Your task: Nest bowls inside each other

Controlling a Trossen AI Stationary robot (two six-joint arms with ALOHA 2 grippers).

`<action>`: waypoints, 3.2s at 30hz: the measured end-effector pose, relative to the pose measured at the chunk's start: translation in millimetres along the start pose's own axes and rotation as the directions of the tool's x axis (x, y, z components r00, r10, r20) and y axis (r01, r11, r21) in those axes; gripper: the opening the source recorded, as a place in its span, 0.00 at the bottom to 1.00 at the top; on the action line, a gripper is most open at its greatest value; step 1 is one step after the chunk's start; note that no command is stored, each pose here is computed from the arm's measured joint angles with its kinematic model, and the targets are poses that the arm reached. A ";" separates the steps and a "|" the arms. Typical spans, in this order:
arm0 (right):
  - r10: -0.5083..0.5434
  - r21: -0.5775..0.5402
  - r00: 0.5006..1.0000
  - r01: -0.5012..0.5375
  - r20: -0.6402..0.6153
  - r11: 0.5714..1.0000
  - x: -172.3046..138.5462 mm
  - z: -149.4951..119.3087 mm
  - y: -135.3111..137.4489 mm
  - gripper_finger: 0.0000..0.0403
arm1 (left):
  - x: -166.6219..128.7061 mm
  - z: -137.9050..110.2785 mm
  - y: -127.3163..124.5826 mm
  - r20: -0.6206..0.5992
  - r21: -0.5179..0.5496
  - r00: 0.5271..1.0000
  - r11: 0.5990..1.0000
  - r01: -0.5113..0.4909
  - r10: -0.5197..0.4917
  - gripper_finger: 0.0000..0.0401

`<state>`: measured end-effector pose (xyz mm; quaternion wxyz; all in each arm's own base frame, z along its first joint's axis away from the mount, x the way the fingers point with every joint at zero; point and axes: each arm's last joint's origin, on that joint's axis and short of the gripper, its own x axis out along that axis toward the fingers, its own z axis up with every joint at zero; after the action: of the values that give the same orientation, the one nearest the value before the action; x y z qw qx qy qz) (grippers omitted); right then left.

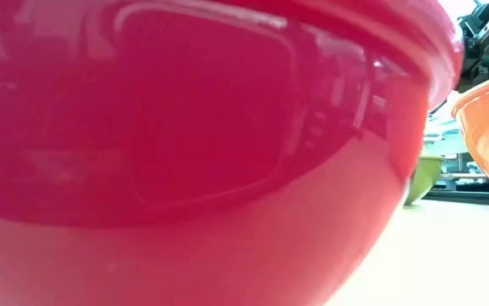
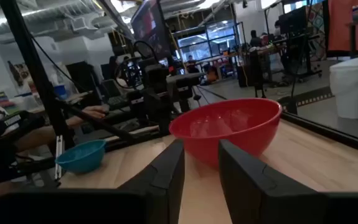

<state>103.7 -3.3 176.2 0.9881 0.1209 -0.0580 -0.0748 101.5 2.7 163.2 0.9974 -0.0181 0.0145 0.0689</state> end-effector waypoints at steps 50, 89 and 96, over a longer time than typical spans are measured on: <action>0.000 0.000 1.000 0.000 0.000 1.000 0.0 0.1 0.0 0.26 | 0.0 0.0 0.0 0.000 0.000 1.000 1.000 0.000 0.000 0.35; -0.706 0.038 0.630 0.737 0.324 0.675 -6.1 47.6 -17.9 0.26 | 1.3 22.2 15.2 0.206 -0.068 0.892 0.915 -0.397 0.402 0.35; -0.730 -0.010 0.650 0.748 0.212 0.664 37.8 75.7 -24.3 0.27 | 14.5 35.4 30.2 0.138 -0.054 0.859 0.869 -0.491 0.494 0.35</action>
<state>127.5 -50.2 246.8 0.8661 0.0787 -0.0938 -0.4846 112.6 35.9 197.1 0.9447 -0.0169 -0.0556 0.3227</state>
